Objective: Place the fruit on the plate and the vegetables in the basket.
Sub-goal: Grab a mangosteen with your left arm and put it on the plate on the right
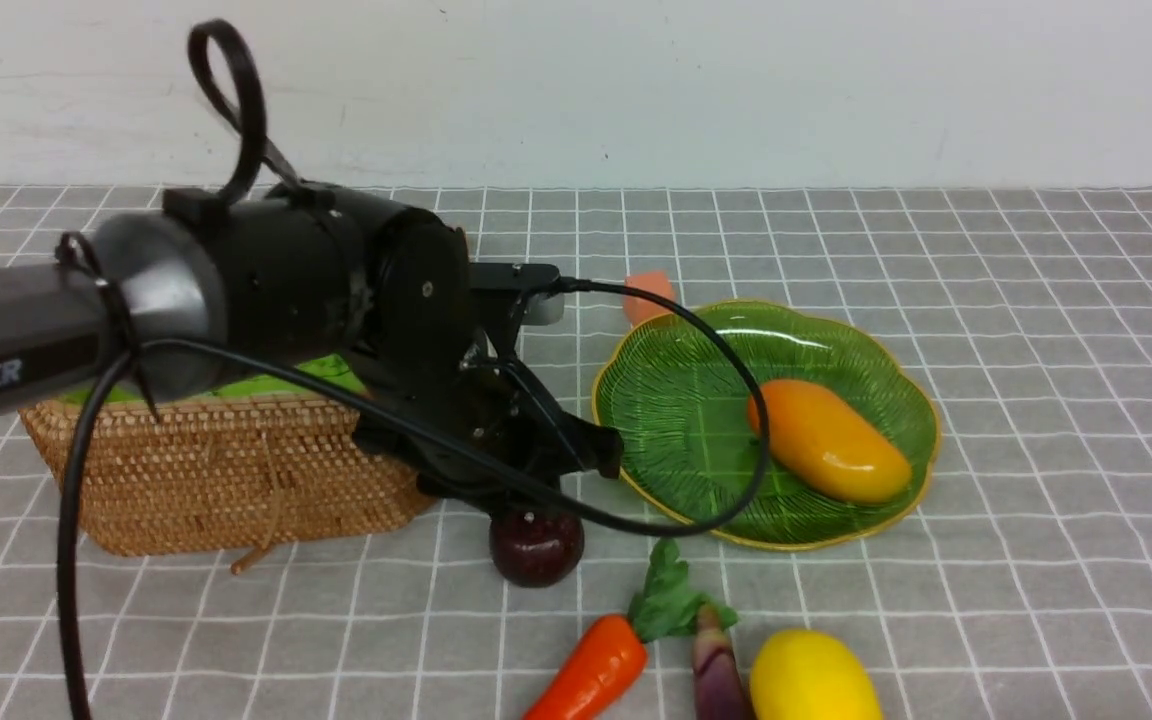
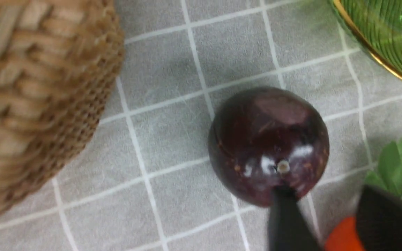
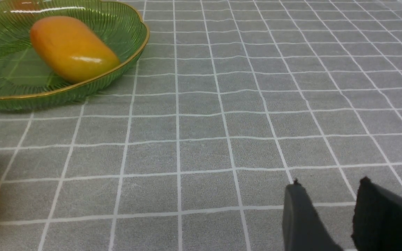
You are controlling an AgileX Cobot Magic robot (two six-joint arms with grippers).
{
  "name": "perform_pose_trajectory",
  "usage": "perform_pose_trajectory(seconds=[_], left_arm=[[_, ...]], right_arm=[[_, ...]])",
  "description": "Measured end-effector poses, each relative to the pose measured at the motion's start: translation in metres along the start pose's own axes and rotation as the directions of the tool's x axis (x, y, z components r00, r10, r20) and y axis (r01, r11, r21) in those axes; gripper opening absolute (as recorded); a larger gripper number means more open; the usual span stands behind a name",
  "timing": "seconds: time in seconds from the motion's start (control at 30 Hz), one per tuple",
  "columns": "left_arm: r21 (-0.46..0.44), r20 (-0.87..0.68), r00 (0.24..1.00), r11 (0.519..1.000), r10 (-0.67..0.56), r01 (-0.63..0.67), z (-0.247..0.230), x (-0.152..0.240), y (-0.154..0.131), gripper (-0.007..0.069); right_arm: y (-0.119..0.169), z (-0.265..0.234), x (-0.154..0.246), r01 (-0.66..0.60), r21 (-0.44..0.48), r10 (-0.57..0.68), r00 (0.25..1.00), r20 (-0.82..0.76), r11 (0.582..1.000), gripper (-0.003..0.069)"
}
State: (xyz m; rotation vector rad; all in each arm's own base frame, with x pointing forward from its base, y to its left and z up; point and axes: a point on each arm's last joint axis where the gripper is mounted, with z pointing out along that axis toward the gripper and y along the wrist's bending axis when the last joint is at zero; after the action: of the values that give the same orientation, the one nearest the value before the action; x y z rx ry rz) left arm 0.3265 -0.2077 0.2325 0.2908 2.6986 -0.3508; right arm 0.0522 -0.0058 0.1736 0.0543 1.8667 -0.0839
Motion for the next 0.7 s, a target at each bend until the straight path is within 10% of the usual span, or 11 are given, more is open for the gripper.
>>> perform_pose_trajectory(seconds=[0.07, 0.2, 0.7], left_arm=[[0.0, 0.005, 1.0, 1.0, -0.011, 0.011, 0.012, -0.001, 0.0, 0.0527], [-0.007, -0.007, 1.0, 1.0, -0.025, 0.025, 0.039, 0.001, 0.003, 0.0652], [0.002, 0.002, 1.0, 1.0, 0.0, 0.0, 0.016, 0.0, 0.001, 0.054]], right_arm=[[0.0, 0.0, 0.0, 0.0, 0.0, 0.0, 1.0, 0.0, 1.0, 0.024], [0.0, 0.0, 0.0, 0.0, 0.0, 0.0, 1.0, 0.0, 1.0, 0.024], [0.0, 0.0, 0.0, 0.001, 0.0, -0.001, 1.0, 0.0, 1.0, 0.024]])
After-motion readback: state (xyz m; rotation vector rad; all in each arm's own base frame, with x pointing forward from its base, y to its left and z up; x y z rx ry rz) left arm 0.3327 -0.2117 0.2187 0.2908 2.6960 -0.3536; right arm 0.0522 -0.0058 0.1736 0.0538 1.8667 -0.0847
